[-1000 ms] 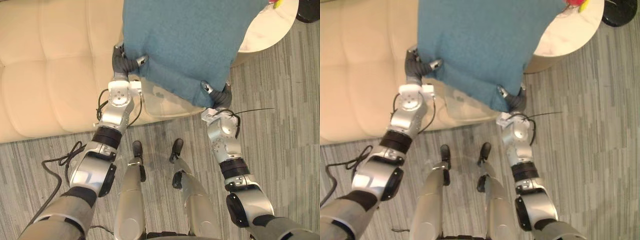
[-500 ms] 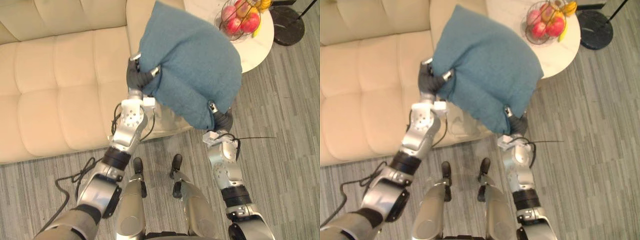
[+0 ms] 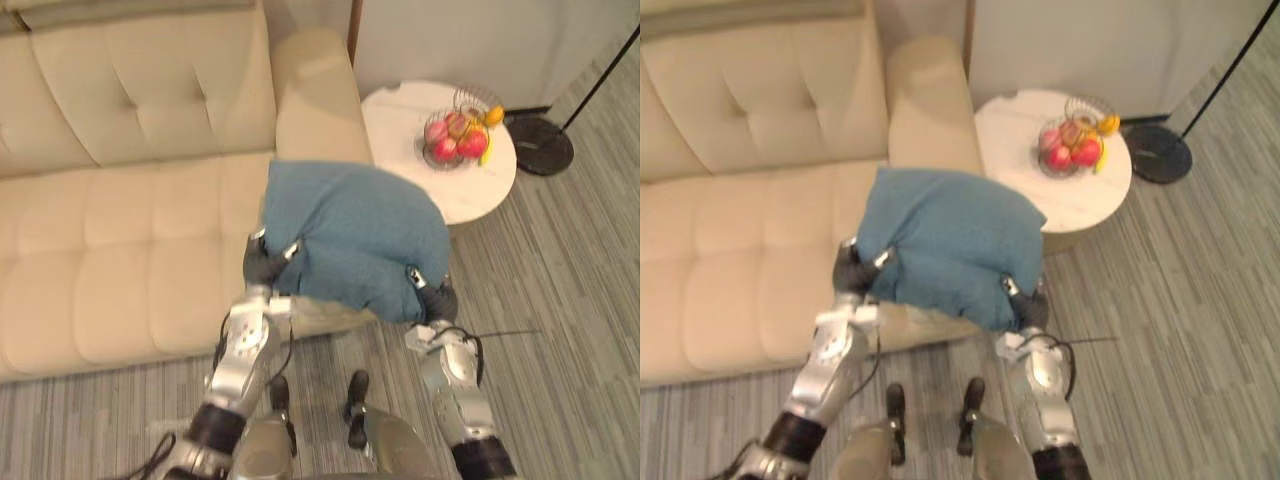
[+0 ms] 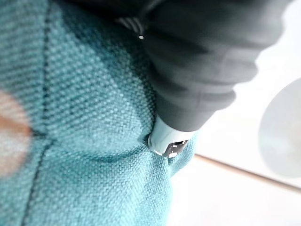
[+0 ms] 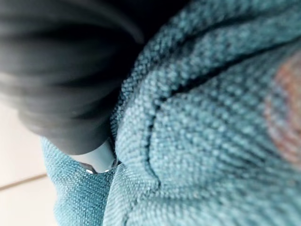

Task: Pick up cushions and gather them together orderly.

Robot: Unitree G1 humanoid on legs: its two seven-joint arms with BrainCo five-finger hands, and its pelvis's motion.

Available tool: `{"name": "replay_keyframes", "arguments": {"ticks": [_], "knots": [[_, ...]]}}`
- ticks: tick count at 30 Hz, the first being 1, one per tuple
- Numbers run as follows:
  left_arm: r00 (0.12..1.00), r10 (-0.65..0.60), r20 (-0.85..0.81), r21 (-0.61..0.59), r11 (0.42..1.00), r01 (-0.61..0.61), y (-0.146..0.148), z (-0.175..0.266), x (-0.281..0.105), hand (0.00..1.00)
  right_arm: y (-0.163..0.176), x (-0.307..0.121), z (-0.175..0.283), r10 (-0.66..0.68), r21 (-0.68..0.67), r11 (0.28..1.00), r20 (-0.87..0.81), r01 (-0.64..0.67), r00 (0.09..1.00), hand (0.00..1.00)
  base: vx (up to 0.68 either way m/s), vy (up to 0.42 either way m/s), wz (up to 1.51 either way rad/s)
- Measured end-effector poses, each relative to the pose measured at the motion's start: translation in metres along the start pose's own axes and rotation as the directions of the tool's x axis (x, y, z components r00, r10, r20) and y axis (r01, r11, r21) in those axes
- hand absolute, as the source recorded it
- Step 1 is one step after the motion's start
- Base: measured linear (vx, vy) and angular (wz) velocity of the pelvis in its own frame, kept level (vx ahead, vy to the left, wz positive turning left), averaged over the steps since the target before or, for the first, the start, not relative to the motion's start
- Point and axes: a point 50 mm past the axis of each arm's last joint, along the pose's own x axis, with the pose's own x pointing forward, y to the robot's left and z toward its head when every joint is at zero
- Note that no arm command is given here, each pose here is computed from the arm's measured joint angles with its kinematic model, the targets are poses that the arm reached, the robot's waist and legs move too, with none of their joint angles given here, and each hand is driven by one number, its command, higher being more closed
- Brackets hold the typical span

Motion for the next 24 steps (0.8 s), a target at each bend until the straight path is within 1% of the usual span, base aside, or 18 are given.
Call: {"name": "replay_keyframes", "arguments": {"ticks": [5,11,13,15,19,22,24], "knots": [[0.999,0.026,-0.032,-0.015,1.0,-0.027,0.008,-0.005,-0.021,1.0,0.002,-0.015,-0.003,0.025,-0.026,0.999,-0.017,-0.025,1.0,1.0,-0.01,0.026,0.18],[1.0,0.005,-0.017,-0.025,1.0,-0.006,0.004,-0.003,-0.019,1.0,0.0,-0.013,0.006,0.025,-0.039,0.999,0.028,-0.024,0.999,1.0,-0.07,0.009,0.83],[1.0,0.0,-0.014,-0.045,0.999,0.0,0.001,-0.002,-0.018,1.0,-0.001,-0.006,0.014,0.02,-0.061,0.998,0.062,-0.017,0.998,1.0,-0.03,0.065,0.79],[1.0,-0.001,-0.016,-0.062,0.998,0.0,-0.001,-0.003,-0.018,1.0,0.0,0.002,0.022,0.024,-0.098,0.995,0.098,-0.014,0.995,1.0,-0.01,0.188,0.51],[0.999,-0.027,-0.028,-0.114,0.993,0.024,-0.01,-0.005,-0.018,1.0,-0.006,0.01,0.033,0.004,-0.109,0.994,0.144,0.012,0.99,1.0,0.03,0.348,0.41],[0.998,-0.048,-0.033,-0.097,0.994,0.045,-0.011,-0.006,-0.018,1.0,-0.01,0.006,0.028,-0.03,-0.088,0.995,0.125,0.041,0.992,1.0,0.11,0.405,0.31],[0.996,-0.056,-0.07,-0.089,0.995,0.049,-0.01,-0.015,-0.02,1.0,-0.015,0.003,0.021,-0.051,-0.093,0.994,0.089,0.059,0.995,1.0,0.14,0.403,0.07]]}}
